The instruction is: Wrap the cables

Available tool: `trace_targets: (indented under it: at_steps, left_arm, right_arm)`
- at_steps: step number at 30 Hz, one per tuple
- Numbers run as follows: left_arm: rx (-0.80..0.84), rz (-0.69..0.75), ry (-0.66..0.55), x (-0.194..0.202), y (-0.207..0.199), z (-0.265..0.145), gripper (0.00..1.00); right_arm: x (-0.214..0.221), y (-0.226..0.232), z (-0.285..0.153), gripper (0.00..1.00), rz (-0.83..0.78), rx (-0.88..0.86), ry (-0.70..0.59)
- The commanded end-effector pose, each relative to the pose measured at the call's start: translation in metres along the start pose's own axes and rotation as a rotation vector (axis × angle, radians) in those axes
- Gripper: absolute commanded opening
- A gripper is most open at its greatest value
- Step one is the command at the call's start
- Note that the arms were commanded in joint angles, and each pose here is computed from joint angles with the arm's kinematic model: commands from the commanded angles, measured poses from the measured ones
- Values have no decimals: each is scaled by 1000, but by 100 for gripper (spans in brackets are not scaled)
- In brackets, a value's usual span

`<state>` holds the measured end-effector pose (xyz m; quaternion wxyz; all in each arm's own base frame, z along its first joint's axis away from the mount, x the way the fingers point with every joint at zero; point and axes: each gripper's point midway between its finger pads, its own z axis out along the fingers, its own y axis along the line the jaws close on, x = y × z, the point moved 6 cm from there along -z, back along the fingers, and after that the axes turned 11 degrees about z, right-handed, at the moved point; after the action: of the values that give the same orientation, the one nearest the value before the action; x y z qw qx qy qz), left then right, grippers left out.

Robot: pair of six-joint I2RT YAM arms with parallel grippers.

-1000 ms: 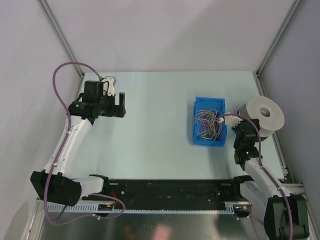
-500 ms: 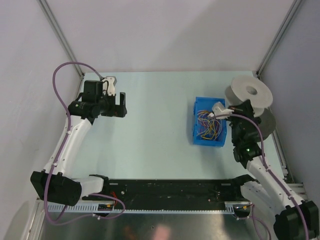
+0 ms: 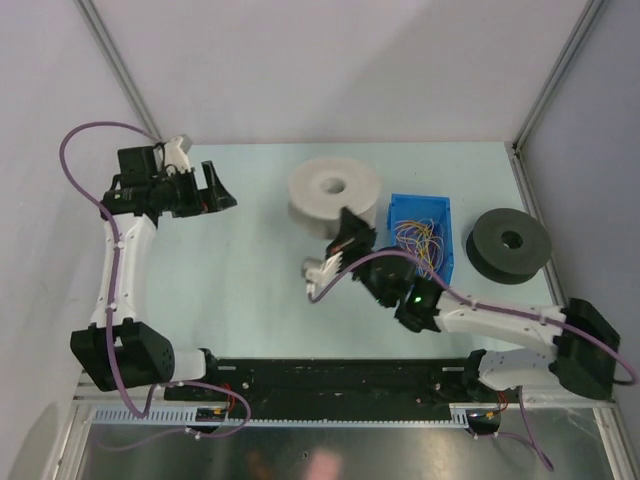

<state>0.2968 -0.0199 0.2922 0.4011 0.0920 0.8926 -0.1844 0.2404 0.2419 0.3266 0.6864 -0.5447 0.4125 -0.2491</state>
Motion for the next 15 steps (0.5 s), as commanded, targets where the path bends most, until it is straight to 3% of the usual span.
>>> trace_targets:
  at_steps: [1,10,15]
  left_arm:
    - [111,-27,-79,-18,-2,-12,99]
    - [70,16,-79,-9,5,-13,99]
    - [48,7,-71,-2,9,-9,99]
  right_arm:
    - [-37,13,17,0,86,38,-78]
    - [-46,105,49,0,123,-76,-61]
    - [-40,138,54,8,123,-128,-18]
